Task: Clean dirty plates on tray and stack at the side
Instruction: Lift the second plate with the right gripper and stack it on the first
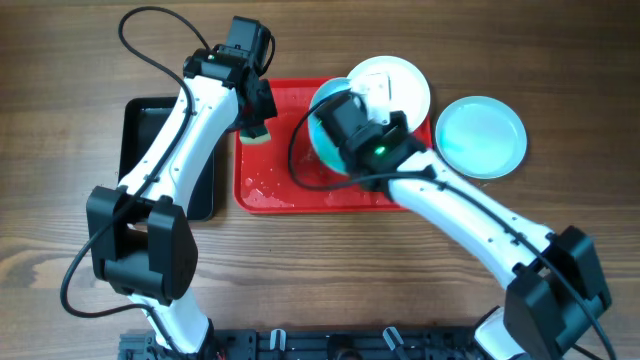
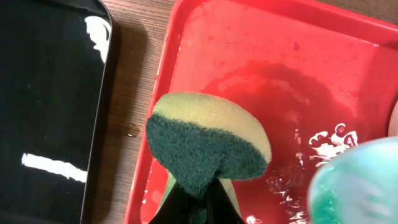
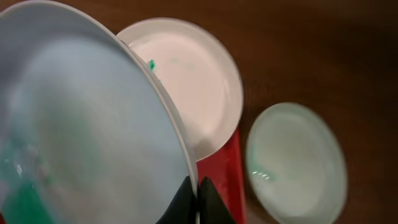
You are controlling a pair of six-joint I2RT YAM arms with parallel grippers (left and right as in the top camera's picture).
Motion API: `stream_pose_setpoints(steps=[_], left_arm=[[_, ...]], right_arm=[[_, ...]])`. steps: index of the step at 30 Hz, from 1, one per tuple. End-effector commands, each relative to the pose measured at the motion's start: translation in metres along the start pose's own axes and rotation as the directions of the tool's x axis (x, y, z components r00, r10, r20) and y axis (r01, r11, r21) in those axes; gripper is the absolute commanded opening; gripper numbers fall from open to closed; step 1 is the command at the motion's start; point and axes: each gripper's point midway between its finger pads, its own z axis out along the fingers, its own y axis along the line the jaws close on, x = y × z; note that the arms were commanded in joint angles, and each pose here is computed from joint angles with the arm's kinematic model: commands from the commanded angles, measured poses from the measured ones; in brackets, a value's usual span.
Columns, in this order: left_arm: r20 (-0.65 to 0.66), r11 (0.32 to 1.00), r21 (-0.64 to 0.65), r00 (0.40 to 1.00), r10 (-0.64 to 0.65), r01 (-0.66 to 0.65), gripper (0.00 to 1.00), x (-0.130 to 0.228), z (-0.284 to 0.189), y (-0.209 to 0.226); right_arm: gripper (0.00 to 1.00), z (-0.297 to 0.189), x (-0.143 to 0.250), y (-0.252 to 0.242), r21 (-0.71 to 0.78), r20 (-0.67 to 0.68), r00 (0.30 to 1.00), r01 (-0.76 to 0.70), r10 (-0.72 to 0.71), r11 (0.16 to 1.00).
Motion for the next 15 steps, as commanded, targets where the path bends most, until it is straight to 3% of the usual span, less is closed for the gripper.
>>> stream_pose_setpoints(steps=[1, 6, 15], left_arm=[[-0.031, 1.0, -0.009, 0.999, -0.021, 0.021, 0.04, 0.007, 0.012, 0.004], [-0.034, 1.0, -0.01, 0.999, -0.021, 0.021, 0.04, 0.008, 0.014, 0.004], [-0.033, 1.0, -0.01, 0.999, -0.021, 0.02, 0.04, 0.008, 0.014, 0.004]], right_arm=[[0.04, -0.039, -0.03, -0.031, 0.303, 0.194, 0.977, 0.024, -0.086, 0.953], [0.04, -0.084, -0.042, -0.03, 0.451, 0.317, 0.931, 0.021, -0.182, 0.892], [0.04, -0.104, -0.044, -0.024, 0.477, 0.364, 0.907, 0.015, -0.213, 0.879]])
